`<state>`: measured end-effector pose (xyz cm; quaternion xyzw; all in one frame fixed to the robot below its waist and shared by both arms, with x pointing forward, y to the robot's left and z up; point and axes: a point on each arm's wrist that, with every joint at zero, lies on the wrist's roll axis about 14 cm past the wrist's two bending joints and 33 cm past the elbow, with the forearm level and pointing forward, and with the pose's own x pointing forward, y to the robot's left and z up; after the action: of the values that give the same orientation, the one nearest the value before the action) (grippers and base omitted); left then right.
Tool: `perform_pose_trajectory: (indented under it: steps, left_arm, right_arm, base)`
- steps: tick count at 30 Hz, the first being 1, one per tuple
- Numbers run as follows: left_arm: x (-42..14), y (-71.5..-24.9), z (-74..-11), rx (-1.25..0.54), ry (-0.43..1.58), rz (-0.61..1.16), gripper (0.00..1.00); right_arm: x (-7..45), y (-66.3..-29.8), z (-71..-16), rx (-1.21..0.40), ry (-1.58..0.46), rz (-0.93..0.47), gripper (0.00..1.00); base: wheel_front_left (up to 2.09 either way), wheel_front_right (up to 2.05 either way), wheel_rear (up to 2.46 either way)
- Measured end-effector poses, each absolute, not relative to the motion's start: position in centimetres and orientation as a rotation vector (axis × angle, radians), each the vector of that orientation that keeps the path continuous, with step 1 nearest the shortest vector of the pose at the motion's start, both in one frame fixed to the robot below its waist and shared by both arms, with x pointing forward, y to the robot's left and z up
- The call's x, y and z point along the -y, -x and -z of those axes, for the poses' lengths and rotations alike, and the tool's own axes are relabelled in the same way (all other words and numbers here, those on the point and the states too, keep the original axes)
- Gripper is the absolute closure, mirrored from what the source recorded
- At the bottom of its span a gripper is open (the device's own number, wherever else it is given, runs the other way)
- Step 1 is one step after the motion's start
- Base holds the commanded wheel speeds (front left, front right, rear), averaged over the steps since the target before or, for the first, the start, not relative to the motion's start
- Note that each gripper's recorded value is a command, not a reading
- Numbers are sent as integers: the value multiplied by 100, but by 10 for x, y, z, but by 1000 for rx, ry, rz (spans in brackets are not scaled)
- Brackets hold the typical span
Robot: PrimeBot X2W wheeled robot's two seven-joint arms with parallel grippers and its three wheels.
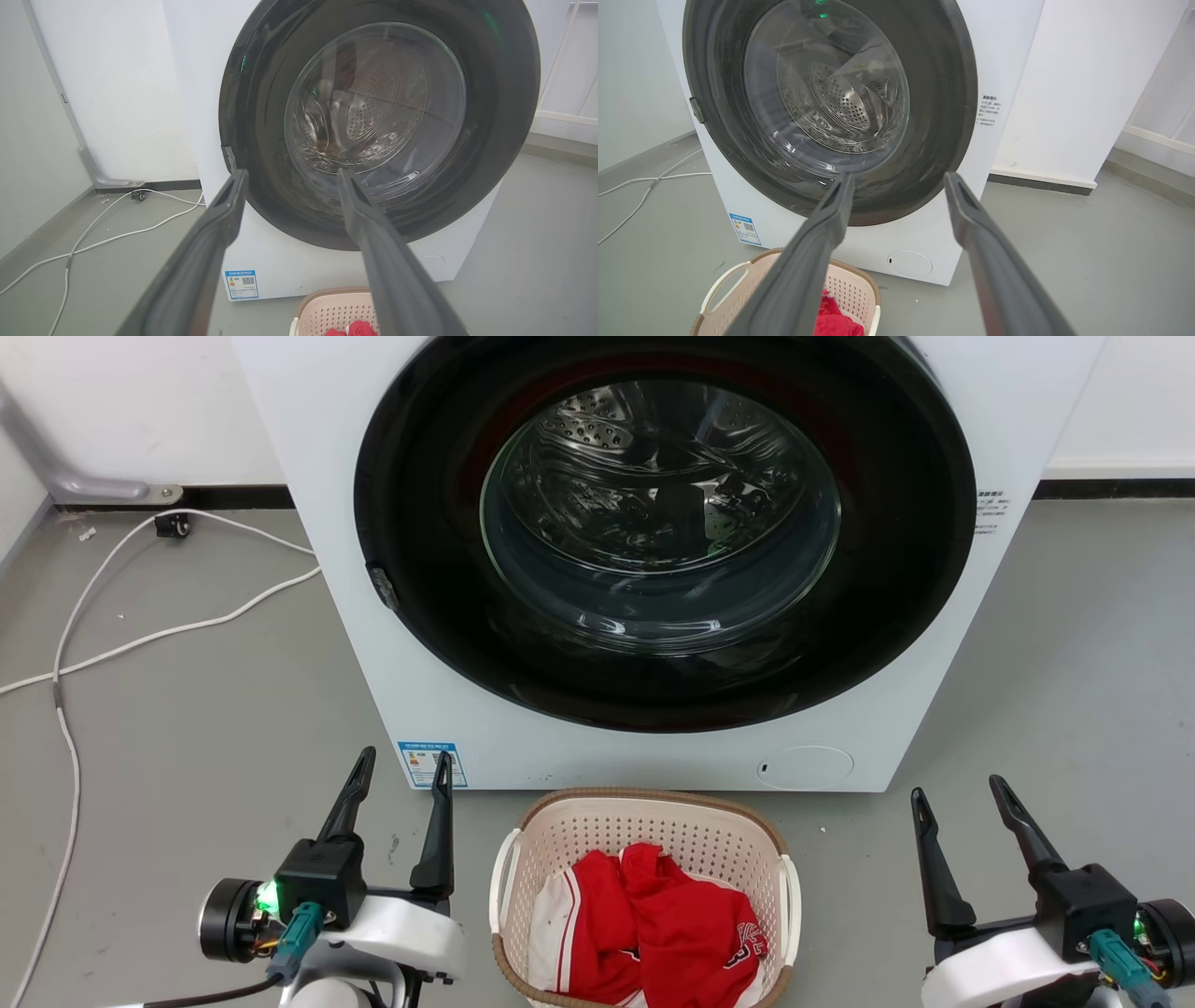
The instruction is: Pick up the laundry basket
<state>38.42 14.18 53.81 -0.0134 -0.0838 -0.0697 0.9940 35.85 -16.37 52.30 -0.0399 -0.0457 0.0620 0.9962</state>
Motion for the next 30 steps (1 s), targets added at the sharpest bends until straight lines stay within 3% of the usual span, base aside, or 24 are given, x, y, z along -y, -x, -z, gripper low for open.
perform_pose_trajectory:
  steps: [30]
  left_arm:
    - [-148, -385, -520, 116, 49, 107, 0]
  right_arm:
    - [175, -357, -508, 34, 83, -93, 0]
  base:
    - [0, 0, 0]
